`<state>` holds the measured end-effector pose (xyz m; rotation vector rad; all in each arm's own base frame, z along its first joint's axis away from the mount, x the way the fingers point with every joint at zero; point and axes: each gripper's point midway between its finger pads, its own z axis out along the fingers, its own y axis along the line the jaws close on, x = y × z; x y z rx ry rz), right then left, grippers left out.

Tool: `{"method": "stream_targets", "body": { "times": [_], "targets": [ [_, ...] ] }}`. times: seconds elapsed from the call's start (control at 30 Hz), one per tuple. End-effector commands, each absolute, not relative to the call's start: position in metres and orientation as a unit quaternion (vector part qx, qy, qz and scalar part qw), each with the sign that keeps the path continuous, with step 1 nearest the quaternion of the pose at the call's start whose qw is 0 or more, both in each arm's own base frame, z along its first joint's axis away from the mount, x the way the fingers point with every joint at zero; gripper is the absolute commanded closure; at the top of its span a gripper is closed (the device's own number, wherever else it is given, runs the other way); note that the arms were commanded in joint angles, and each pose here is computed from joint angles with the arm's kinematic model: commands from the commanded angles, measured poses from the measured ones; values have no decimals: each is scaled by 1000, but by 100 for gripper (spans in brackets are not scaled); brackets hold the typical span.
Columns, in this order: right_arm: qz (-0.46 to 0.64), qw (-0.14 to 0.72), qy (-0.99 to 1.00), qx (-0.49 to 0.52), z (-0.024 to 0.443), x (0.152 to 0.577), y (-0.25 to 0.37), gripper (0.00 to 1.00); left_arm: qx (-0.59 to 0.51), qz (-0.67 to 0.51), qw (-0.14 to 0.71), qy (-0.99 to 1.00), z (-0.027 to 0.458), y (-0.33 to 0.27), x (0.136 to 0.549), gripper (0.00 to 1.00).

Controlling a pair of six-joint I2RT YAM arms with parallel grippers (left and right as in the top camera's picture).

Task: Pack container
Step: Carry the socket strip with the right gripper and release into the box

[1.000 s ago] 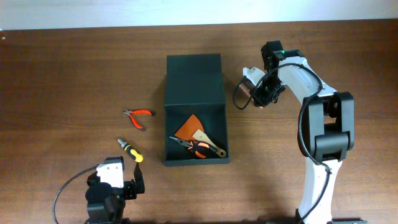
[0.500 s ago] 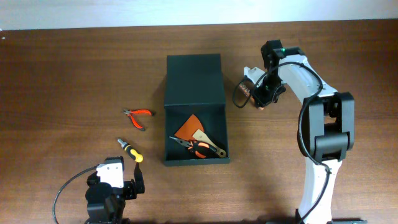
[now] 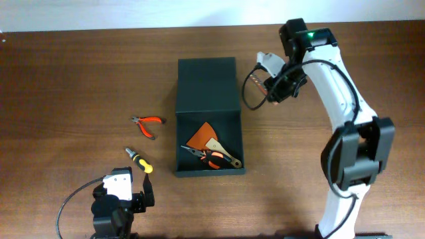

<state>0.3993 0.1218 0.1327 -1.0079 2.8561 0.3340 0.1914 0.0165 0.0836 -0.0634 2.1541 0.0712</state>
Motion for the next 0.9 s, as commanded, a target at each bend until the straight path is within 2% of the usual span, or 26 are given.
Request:
{"method": "stream_targets", "body": {
  "times": [0.0,0.23,0.47,0.63,0.8,0.83,0.87],
  "targets": [
    [134,92,912,-376,183,376,163,96,-32,30,475,879,83,18,192,1],
    [141,55,876,-458,188,324,212,96,-32,30,475,879,83,18,192,1],
    [153,-12,855,-496,127,281,238,96,-32,30,475,879,83,18,192,1],
    [152,-9,853,-500,76,271,248,96,-32,30,475,879,83,18,192,1],
    [151,-2,854,-497,45,268,246,96,-32,30,475,879,83,18,192,1],
    [151,-2,854,-498,43,267,246,95,-32,30,475,879,83,18,192,1],
    [151,-2,854,-498,42,267,246,80,-32,30,476,879,83,18,192,1]
  ]
}}
